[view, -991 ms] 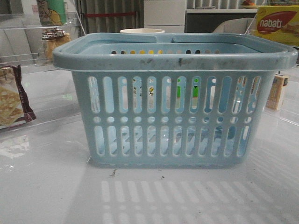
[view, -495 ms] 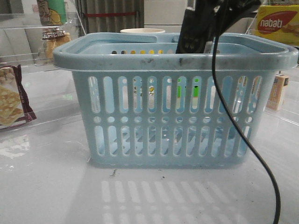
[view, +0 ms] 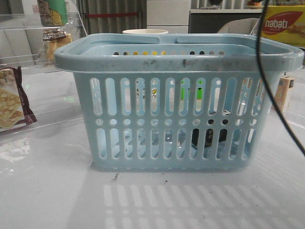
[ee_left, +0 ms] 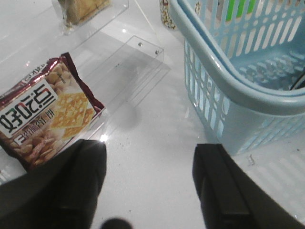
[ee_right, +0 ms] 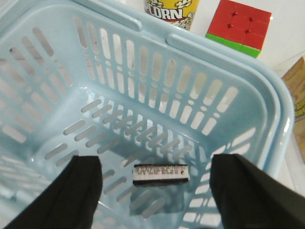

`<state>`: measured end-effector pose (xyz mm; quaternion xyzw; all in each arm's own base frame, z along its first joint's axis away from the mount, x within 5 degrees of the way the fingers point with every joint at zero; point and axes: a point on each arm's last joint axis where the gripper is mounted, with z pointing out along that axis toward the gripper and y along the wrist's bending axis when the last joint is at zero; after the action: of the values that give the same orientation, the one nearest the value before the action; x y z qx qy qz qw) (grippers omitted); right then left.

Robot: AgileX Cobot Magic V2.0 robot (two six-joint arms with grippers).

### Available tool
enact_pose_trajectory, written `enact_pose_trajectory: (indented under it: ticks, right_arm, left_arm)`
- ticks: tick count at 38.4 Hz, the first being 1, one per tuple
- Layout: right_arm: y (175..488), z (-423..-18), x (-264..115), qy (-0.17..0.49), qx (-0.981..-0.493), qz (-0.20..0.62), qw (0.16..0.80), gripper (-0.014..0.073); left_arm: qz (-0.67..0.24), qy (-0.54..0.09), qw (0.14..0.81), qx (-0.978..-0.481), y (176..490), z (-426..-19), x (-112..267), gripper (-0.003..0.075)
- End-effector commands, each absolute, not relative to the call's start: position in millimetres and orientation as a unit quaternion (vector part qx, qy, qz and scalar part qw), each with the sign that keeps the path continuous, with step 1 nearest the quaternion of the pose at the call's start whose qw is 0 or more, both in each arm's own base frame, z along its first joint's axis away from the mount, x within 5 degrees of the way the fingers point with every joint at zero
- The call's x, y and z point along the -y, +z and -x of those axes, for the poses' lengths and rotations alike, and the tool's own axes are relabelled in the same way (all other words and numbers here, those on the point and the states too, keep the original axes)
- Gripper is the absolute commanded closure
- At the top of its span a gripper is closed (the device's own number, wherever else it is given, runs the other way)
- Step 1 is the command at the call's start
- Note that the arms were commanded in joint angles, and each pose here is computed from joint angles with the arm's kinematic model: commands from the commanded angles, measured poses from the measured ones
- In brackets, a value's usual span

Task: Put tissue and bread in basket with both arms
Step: 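Lower the tissue pack into the basket and open the right gripper, then grasp the clear bread bag on the shelf with the left gripper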

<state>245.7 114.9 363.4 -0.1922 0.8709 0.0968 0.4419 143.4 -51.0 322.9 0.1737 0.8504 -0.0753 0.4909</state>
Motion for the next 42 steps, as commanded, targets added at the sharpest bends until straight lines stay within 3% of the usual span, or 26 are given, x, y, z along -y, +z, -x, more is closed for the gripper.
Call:
enact_pose_trajectory:
  ticks: [1, 8, 18, 29, 42]
  right_arm:
    - [385, -216, -100, 0.096, -0.833, 0.199, 0.506, 0.0015]
    - [373, -163, -75, 0.1, -0.822, 0.195, 0.526, 0.0015]
    - [364, -117, -53, 0.104, -0.811, 0.192, 0.544, 0.0015]
    - [362, -112, -51, 0.102, -0.816, 0.193, 0.535, 0.0015]
    - [362, -112, -51, 0.102, -0.816, 0.193, 0.535, 0.0015]
  left_arm:
    - [-0.156, -0.095, 0.552, -0.814, 347, -153, 56, 0.0165]
    - [-0.159, -0.09, 0.52, -0.834, 352, -195, 70, 0.0148]
    - [-0.111, -0.057, 0.501, -0.856, 361, -295, 67, 0.0151]
    - [-0.076, -0.039, 0.503, -0.86, 353, -398, 58, 0.0151]
    - [-0.066, -0.034, 0.516, -0.853, 321, -470, 58, 0.0169]
